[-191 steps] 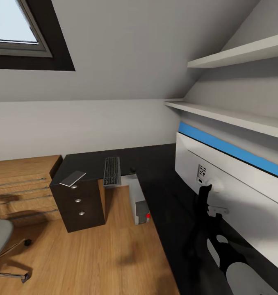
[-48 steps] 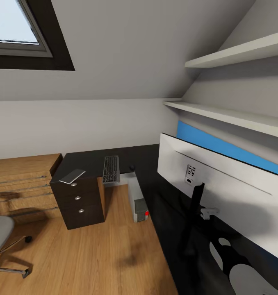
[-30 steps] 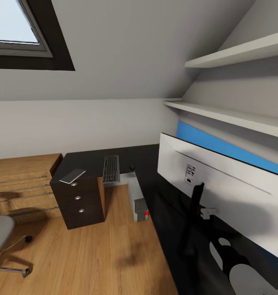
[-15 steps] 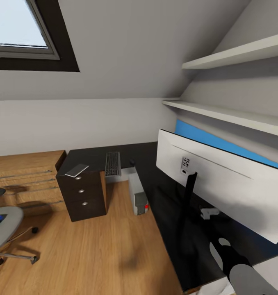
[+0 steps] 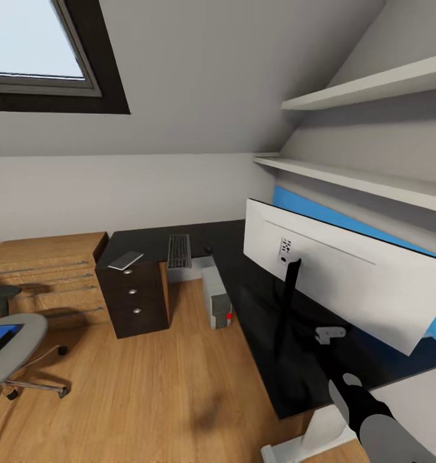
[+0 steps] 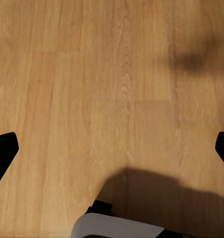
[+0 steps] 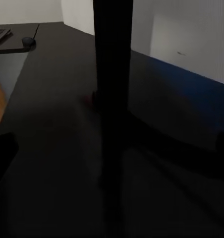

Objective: In the bedroom, organize the workspace by keeping the computer under the desk, ensuring the monitor is on the desk, placing the keyboard on the desk next to the monitor, placing the mouse on the desk next to the keyboard, moving the folder from the swivel chair onto the desk next to the mouse, stacking the notebook on top of the folder with the pen on top of the notebook, and positioning the swivel chair next to the desk.

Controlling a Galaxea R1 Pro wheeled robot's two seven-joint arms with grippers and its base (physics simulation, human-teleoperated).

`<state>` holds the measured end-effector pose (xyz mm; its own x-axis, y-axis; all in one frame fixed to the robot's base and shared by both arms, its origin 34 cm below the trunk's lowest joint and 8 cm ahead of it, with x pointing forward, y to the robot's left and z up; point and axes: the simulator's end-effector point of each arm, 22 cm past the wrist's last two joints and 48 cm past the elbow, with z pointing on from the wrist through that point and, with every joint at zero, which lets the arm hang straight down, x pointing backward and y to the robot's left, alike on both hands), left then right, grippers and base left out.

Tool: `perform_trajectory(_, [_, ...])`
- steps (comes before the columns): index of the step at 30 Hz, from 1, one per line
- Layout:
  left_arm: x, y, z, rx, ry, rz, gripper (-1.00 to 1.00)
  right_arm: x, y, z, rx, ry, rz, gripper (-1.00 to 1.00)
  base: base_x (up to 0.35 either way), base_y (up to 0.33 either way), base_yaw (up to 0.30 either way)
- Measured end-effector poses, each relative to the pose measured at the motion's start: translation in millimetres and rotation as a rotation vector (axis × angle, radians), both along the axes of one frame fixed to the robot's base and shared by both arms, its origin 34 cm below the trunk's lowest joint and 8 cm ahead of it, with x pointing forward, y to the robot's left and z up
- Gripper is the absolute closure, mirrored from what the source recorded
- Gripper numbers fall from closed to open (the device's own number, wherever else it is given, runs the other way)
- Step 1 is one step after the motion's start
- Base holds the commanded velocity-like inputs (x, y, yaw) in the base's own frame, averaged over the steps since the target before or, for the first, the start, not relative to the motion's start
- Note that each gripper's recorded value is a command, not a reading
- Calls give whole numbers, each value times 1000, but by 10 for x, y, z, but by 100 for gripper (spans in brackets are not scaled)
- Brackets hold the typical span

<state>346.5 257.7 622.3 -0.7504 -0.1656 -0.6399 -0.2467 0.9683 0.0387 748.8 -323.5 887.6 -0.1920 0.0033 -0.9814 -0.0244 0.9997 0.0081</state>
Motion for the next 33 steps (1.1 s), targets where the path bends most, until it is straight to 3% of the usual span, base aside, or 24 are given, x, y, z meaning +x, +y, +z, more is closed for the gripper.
perform_trajectory(13, [-2, 0, 0, 0, 0, 0, -100, -22, -405, 28, -4, -9, -172, -100, -13, 0, 0])
perform_trajectory(19, [-5, -4, -2, 0, 1, 0, -100, -29, -477, 42, -7, -12, -199, -100, -1, -37, 0])
perform_trajectory(33, [-7, -10, -4, -2, 2, -2, -100, -63, -623, 43, 13, -16, -247, -100, 0, -193, 0])
